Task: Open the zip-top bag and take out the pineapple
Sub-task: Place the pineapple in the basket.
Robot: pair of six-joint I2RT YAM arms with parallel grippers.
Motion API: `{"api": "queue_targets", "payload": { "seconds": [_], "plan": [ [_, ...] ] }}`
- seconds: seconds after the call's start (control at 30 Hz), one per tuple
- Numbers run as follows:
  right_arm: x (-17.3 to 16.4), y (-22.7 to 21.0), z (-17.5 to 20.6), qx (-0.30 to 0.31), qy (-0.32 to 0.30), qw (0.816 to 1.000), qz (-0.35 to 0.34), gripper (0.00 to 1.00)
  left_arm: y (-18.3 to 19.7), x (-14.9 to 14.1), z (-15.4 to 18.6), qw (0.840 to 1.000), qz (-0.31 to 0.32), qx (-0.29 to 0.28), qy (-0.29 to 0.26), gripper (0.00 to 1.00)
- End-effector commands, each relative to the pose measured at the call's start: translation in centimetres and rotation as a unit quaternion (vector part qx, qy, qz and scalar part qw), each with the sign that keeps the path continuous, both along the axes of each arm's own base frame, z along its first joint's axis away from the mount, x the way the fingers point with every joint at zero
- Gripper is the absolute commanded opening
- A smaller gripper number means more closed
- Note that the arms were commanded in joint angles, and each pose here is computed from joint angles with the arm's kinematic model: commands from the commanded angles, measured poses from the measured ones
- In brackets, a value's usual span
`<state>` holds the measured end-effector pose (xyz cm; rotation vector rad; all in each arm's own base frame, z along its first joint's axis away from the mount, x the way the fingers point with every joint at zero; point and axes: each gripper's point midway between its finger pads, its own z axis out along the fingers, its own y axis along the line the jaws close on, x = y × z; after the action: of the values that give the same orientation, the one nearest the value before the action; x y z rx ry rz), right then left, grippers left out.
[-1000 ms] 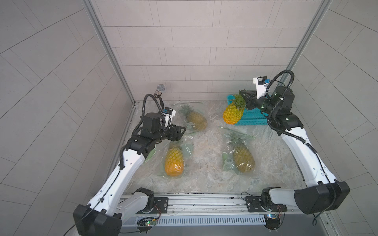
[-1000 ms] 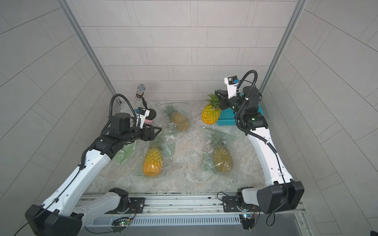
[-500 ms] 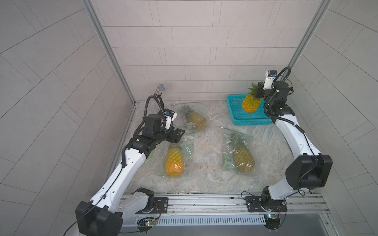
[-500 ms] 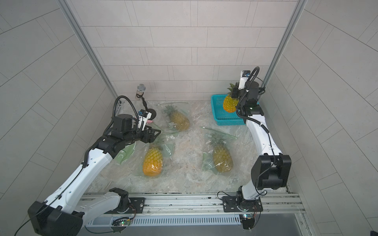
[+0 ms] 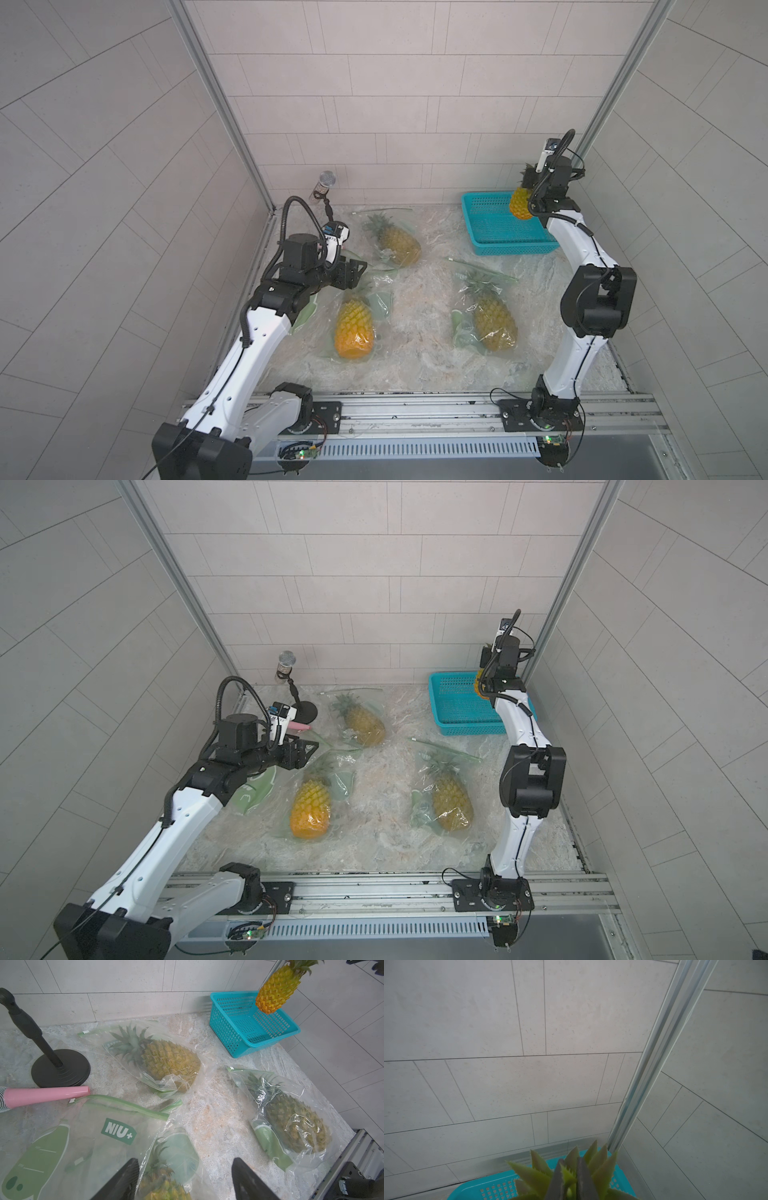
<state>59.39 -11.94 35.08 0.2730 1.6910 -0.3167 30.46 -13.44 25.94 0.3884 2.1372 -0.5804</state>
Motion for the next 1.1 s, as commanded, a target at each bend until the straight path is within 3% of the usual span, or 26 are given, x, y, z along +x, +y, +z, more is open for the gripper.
{"api": "queue_targets", "payload": {
  "seconds": [0.0, 0.4, 1.07],
  "plan": [
    [-0.4, -2.5, 4.7, 0.005, -0.075, 0.996, -0.042, 0.0, 0.0, 0.0, 0.1, 1.0, 0.0, -0.005, -0.008, 0.74],
    [1.9, -7.0, 0.0, 0.034, -0.056, 0.992, -0.106, 0.0, 0.4, 0.6, -0.5, 1.0, 0.009, -0.011, 0.008, 0.74],
    [4.3, -9.8, -6.5, 0.051, 0.0, 0.99, -0.132, 0.0, 0.7, 0.7, -1.1, 1.0, 0.016, -0.001, 0.017, 0.74]
  ]
}}
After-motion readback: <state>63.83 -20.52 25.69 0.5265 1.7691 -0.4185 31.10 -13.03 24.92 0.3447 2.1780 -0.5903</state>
